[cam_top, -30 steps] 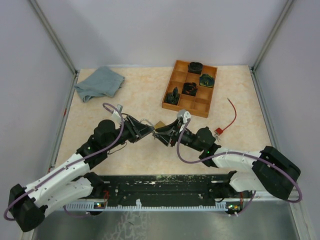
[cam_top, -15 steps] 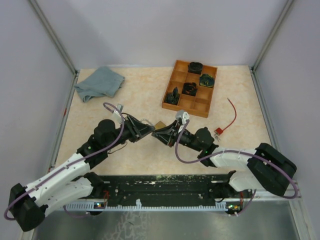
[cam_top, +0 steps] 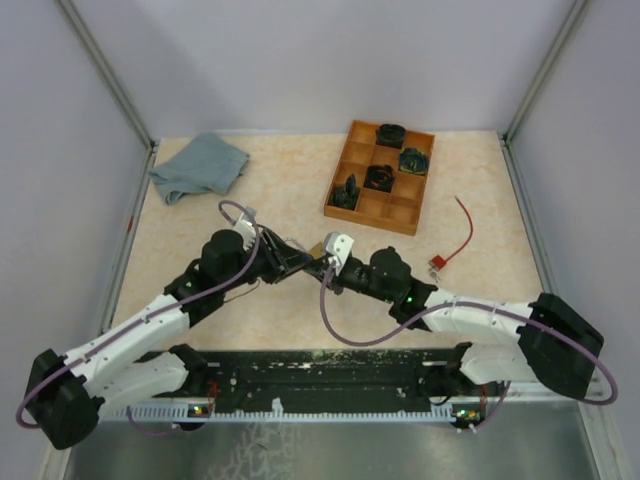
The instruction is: Unlock with the key
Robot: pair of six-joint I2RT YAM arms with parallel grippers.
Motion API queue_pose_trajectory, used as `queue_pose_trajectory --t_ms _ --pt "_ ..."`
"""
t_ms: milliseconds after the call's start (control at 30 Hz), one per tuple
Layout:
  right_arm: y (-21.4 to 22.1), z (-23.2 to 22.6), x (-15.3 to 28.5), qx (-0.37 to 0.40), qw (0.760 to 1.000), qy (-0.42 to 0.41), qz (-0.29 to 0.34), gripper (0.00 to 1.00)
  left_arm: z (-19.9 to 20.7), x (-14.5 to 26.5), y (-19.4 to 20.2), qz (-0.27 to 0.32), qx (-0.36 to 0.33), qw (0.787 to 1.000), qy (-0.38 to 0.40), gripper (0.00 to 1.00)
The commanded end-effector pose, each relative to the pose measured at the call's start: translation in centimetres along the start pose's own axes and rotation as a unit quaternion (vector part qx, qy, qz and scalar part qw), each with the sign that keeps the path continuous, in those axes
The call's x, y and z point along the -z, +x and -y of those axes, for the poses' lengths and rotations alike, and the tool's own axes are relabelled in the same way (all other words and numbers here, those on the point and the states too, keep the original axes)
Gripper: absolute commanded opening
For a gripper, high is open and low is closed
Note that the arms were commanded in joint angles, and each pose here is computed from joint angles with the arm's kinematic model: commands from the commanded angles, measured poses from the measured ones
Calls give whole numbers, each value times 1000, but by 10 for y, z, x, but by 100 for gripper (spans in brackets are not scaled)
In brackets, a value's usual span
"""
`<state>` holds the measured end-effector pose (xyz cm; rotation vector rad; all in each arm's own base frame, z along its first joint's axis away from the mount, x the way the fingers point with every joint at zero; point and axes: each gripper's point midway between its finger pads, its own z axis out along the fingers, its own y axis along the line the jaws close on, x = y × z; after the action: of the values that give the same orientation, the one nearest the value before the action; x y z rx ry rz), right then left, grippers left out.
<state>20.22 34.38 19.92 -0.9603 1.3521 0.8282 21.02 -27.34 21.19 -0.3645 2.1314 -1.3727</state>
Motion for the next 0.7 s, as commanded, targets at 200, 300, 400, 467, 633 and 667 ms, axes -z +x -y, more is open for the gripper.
queue_pose_trajectory --t_ms 200,300,400,467,633,667 --pt "-84 24 -1 -3 995 -38 90 0 22 18 28 -68 -9 997 45 0" --pt "-66 13 5 -33 996 -59 61 14 29 25 10 -18 -22 998 51 0" --pt "-51 9 18 -51 996 -51 54 31 38 29 -4 13 -45 998 52 0" --pt "-47 9 26 -55 996 -38 59 35 44 29 -9 23 -57 996 57 0" --pt "-57 8 36 -45 994 -34 97 38 55 29 -12 25 -69 995 74 0" --pt "-59 6 35 -42 993 -41 102 38 56 29 -12 24 -70 994 76 0"
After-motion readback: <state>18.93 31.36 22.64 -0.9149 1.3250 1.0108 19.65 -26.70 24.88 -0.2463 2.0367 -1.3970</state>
